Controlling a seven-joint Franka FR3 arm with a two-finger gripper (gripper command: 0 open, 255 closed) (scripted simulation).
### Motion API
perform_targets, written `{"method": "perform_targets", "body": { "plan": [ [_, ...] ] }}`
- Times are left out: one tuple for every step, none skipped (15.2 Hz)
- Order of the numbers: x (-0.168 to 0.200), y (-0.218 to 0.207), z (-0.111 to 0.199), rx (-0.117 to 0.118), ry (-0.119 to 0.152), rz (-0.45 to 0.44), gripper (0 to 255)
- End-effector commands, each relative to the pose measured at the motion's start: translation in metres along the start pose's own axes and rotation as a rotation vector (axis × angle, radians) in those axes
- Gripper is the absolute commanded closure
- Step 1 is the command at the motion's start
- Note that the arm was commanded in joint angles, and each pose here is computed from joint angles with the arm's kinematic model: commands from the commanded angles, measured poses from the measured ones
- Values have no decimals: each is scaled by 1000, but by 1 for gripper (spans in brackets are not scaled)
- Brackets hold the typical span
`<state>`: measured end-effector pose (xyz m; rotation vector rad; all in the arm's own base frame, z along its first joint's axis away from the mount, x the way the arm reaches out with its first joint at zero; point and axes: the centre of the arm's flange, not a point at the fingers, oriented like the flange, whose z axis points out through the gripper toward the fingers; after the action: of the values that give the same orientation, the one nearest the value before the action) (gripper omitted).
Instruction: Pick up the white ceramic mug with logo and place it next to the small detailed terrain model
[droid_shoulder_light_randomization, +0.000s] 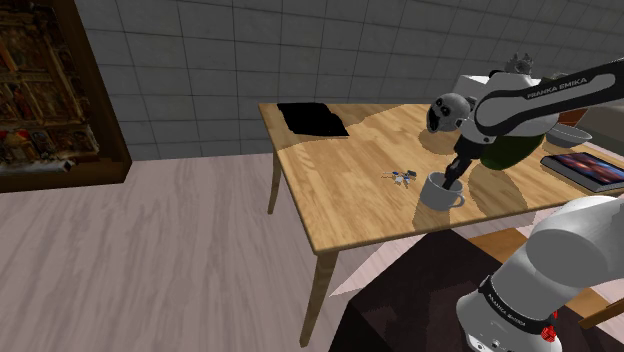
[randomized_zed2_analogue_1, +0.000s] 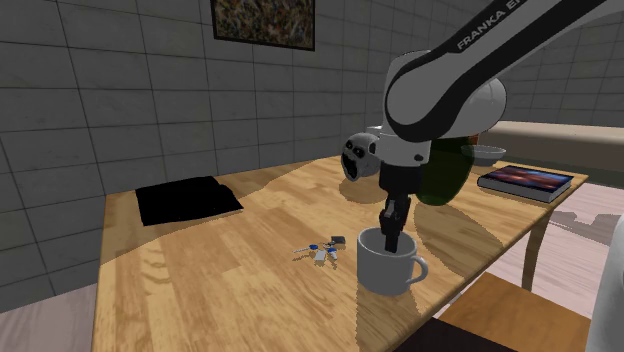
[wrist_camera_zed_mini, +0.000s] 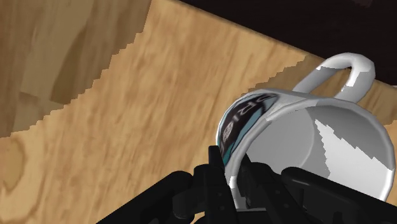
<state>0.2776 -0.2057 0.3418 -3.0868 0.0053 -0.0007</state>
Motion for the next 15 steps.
{"method": "perform_targets", "body": {
  "plan": [
    [0, 0, -8, 0, 0, 0, 255],
    [0, 0, -13, 0, 0, 0, 255],
    [0, 0, -18, 0, 0, 0, 255],
    [0, 0, -24, 0, 0, 0, 255],
    [0, -1, -29, 0, 0, 0, 255],
    [0, -1, -34, 0, 0, 0, 255],
    [0, -1, -39, 0, 0, 0, 255],
    [0, -2, -45, 0, 0, 0, 255],
    [0, -2, -50, 0, 0, 0, 255],
    [0, -2, -55, 0, 0, 0, 255],
    [0, -2, -61, 0, 0, 0, 255],
    [0, -3, -66, 0, 0, 0, 255],
    [0, -3, -71, 0, 0, 0, 255],
    [0, -3, -76, 0, 0, 0, 255],
    [0, -4, -82, 0, 0, 0, 255]
  ]
}}
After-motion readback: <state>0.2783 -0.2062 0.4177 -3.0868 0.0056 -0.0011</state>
